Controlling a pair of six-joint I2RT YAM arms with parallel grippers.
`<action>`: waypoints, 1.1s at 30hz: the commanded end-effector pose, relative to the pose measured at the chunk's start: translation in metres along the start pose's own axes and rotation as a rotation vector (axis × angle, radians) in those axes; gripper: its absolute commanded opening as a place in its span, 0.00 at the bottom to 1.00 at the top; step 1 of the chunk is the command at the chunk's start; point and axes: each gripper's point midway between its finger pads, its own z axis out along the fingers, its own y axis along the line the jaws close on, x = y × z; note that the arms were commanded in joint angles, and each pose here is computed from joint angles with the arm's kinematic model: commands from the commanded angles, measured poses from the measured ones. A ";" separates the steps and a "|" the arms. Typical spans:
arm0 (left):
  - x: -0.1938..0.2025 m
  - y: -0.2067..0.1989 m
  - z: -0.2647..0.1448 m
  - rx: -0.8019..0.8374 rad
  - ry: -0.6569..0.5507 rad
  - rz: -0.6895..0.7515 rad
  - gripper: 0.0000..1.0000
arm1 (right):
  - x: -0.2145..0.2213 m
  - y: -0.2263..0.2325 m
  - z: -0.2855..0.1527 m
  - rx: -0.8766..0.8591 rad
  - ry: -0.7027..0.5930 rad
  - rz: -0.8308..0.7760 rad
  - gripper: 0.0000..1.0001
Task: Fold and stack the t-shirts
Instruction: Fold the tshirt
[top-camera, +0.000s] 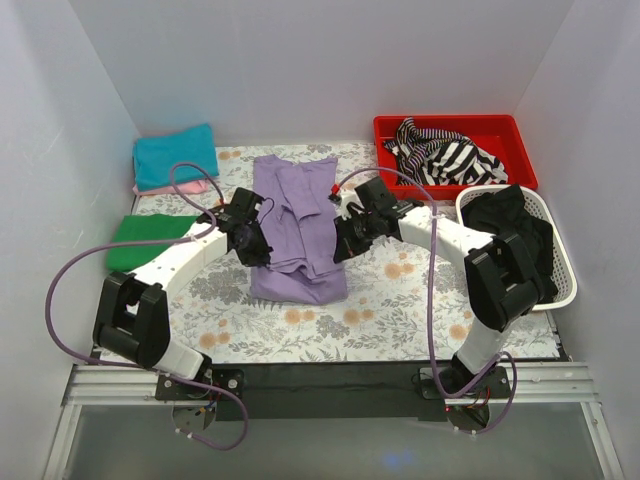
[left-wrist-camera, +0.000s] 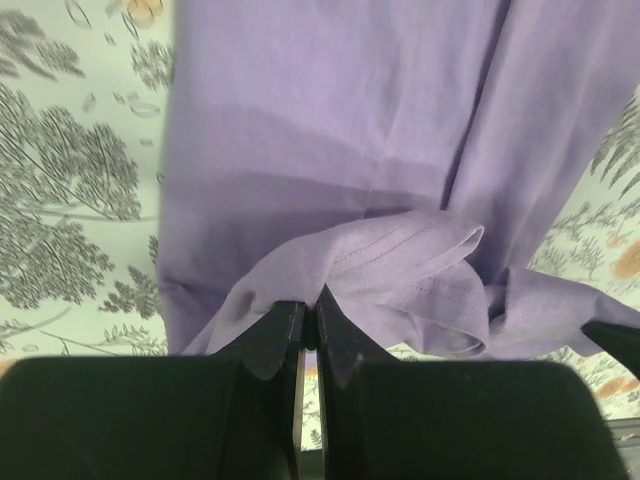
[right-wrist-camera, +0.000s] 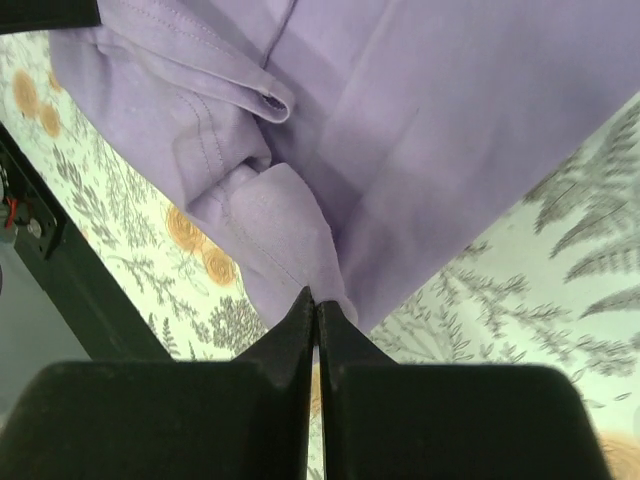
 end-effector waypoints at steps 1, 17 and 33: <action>-0.038 -0.010 -0.015 0.058 -0.092 0.021 0.00 | -0.033 0.002 -0.012 -0.021 -0.050 -0.060 0.01; -0.083 0.003 0.001 0.059 -0.157 -0.004 0.00 | -0.062 -0.042 0.009 0.004 -0.015 -0.045 0.04; -0.131 -0.006 0.034 0.100 -0.215 -0.050 0.83 | -0.140 -0.078 0.015 0.004 -0.156 -0.040 0.51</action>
